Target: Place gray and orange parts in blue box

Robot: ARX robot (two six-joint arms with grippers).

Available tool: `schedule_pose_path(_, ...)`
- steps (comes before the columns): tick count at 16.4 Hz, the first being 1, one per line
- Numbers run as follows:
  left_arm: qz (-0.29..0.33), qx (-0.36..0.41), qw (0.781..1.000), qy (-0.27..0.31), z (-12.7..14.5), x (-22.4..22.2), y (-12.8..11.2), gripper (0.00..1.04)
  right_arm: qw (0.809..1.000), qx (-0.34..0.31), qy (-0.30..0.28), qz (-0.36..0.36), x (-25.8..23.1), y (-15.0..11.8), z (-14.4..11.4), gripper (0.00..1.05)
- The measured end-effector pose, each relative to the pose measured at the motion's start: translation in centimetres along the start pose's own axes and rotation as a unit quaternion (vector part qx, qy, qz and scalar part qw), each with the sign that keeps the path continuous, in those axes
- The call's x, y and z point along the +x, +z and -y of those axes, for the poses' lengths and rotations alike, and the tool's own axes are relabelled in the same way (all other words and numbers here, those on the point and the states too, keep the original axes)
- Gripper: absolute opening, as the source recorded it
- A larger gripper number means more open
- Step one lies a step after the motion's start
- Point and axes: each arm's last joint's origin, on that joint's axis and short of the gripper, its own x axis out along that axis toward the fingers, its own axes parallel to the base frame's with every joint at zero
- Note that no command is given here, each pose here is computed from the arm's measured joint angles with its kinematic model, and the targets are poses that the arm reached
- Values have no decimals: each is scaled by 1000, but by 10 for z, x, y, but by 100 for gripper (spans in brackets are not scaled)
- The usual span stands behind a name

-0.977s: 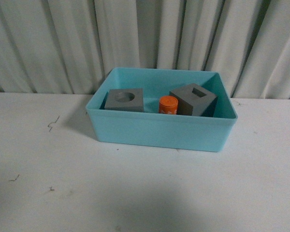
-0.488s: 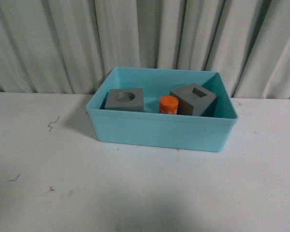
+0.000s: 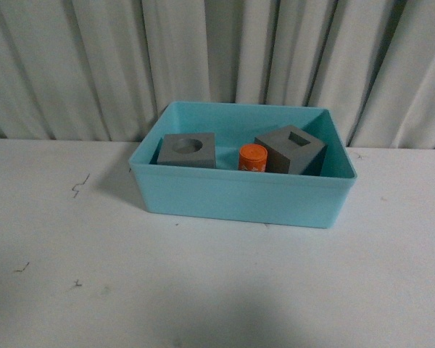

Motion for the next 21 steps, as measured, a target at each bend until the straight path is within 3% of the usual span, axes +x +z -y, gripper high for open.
schedule_pose_path(6,0,0,1000,0,0,0,0,98,1000,0,0,0,0,0,0,38)
schedule_pose_path(11,0,0,1000,0,0,0,0,98,1000,0,0,0,0,0,0,99)
schedule_pose_path(21,0,0,1000,0,0,0,0,98,1000,0,0,0,0,0,0,98)
